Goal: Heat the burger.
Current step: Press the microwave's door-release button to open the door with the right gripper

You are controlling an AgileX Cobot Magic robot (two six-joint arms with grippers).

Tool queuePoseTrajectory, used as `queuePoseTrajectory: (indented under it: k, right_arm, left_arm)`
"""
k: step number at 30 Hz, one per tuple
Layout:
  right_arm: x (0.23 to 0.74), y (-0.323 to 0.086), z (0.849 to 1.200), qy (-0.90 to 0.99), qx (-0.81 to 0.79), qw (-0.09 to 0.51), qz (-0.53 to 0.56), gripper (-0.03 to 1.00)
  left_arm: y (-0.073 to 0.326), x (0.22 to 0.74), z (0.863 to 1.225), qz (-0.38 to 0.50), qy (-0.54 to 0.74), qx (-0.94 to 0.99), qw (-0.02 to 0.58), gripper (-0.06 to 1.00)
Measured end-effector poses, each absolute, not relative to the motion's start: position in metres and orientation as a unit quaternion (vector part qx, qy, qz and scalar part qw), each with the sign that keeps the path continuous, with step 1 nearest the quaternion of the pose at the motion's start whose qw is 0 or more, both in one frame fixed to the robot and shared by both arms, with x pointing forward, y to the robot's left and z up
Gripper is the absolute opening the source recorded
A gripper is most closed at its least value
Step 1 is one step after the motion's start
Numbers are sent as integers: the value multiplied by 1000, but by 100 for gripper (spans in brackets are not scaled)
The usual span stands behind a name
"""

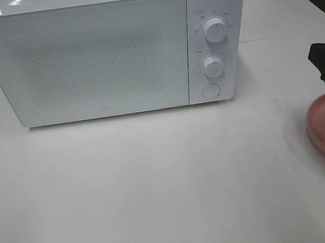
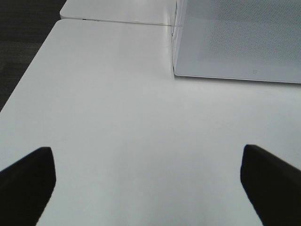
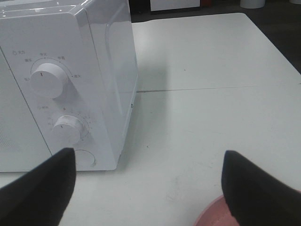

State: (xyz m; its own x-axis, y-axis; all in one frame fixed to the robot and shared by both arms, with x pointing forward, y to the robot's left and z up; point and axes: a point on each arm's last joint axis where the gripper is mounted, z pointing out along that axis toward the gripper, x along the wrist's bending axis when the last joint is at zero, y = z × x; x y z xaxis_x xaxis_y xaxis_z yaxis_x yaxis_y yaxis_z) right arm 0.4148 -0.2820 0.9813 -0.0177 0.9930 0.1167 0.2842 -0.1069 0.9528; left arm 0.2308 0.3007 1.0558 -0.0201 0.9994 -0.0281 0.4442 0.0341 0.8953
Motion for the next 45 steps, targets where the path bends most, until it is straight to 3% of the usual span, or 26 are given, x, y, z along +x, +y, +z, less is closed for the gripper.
queuePoseTrajectory:
  k: [18, 34, 45]
  right_arm:
    - [429, -281, 956, 547, 607, 379, 435, 76]
    - [433, -224, 925, 588, 566, 413, 404, 76]
    - [445, -189, 929, 586, 548, 431, 414, 76]
  left_arm:
    - [301, 231, 1056, 368, 612, 590, 377, 99]
    - [301, 231, 1056, 368, 612, 590, 377, 99]
    - [301, 231, 1056, 368, 612, 590, 377, 99]
